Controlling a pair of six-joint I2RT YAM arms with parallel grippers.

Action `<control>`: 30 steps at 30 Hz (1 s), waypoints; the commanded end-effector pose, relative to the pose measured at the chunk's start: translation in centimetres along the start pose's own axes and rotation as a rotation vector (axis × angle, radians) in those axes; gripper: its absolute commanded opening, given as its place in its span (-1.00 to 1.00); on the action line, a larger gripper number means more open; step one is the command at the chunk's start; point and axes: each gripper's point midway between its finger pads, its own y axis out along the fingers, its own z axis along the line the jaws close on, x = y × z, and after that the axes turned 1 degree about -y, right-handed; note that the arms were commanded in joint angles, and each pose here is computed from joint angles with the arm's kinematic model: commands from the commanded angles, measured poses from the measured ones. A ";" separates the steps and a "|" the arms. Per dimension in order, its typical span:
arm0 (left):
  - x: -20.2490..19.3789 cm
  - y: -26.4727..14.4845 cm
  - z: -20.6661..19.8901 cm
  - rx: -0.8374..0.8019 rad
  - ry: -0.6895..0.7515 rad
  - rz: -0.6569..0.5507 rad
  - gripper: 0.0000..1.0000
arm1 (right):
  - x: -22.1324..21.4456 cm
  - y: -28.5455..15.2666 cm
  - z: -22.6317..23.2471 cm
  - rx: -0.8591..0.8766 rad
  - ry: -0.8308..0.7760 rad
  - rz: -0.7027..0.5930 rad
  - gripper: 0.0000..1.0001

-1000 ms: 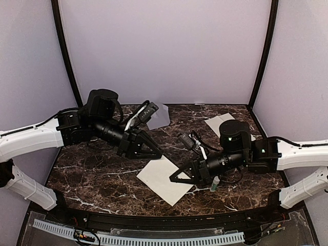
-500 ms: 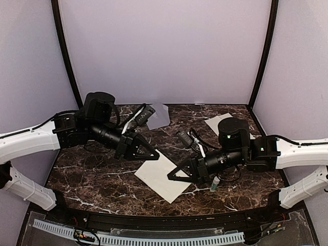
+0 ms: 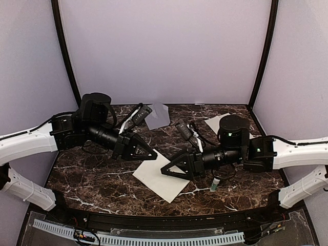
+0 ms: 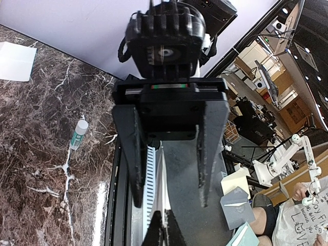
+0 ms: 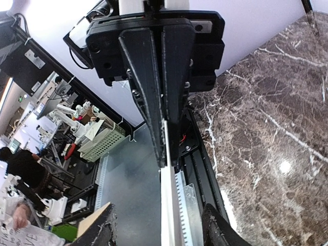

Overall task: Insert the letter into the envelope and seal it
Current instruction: Fold the letter.

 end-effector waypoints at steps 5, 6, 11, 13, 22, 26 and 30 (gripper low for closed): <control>-0.1 -0.3 -1.0 -0.034 0.004 -0.001 -1.00 | 2.2 0.4 0.4 0.002 -0.030 -0.090 -1.00; -0.2 -0.4 -1.1 -0.035 0.003 0.001 -0.90 | 2.2 0.3 0.2 -0.008 -0.026 -0.096 -1.00; -0.9 -0.7 -1.2 -0.034 -0.013 -0.006 -0.20 | 2.8 -0.6 0.1 -0.032 -0.030 -0.146 -1.00; -1.2 -0.8 -1.2 -0.030 -0.022 -0.011 -0.22 | 2.9 -0.8 0.1 -0.038 -0.032 -0.148 -1.00; -1.6 -1.4 -1.4 -0.027 -0.029 -0.040 -0.74 | 3.0 -1.2 0.0 -0.068 -0.030 -0.139 -1.00; -1.5 -1.5 -1.1 -0.007 -0.030 -0.057 -1.00 | 3.1 -1.4 -0.1 -0.077 -0.026 -0.142 -1.00; -0.7 -1.7 -0.2 0.053 -0.052 -0.100 -1.00 | 3.1 -1.6 0.0 -0.076 -0.025 -0.154 -0.62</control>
